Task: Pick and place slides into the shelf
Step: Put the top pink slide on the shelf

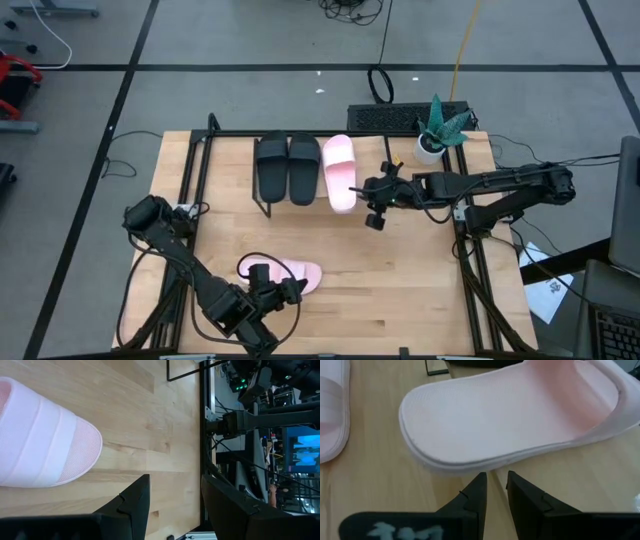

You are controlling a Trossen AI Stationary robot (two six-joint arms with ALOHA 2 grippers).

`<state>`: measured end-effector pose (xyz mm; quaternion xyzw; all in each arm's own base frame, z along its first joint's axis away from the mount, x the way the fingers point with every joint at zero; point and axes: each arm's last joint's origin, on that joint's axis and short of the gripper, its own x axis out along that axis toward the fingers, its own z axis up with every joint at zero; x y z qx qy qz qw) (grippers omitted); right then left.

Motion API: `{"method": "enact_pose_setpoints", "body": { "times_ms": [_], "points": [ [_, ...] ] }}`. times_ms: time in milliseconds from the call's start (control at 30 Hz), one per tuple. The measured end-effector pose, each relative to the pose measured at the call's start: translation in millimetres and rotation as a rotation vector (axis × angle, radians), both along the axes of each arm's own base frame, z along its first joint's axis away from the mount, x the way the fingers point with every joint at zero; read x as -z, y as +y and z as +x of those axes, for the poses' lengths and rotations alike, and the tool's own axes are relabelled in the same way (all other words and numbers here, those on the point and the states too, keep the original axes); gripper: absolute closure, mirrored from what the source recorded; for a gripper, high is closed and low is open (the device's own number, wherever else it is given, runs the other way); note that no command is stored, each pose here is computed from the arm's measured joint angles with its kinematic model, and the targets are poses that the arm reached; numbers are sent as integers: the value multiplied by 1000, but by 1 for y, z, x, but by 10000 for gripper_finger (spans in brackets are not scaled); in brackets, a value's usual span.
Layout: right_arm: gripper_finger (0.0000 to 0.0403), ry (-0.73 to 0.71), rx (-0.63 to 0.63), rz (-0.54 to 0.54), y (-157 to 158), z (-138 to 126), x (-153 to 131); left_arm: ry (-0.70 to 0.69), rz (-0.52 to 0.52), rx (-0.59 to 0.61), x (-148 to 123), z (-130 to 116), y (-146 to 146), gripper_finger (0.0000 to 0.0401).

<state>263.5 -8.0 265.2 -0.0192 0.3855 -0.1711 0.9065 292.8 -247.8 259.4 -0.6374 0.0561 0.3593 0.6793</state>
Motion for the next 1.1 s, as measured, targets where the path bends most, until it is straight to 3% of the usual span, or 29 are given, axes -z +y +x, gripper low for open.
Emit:
{"method": "enact_pose_setpoints", "body": {
  "times_ms": [1100],
  "points": [
    [335,-36,-35,41,2,14,8,-2,5,-2,0,4,3,226]
  ]
}}
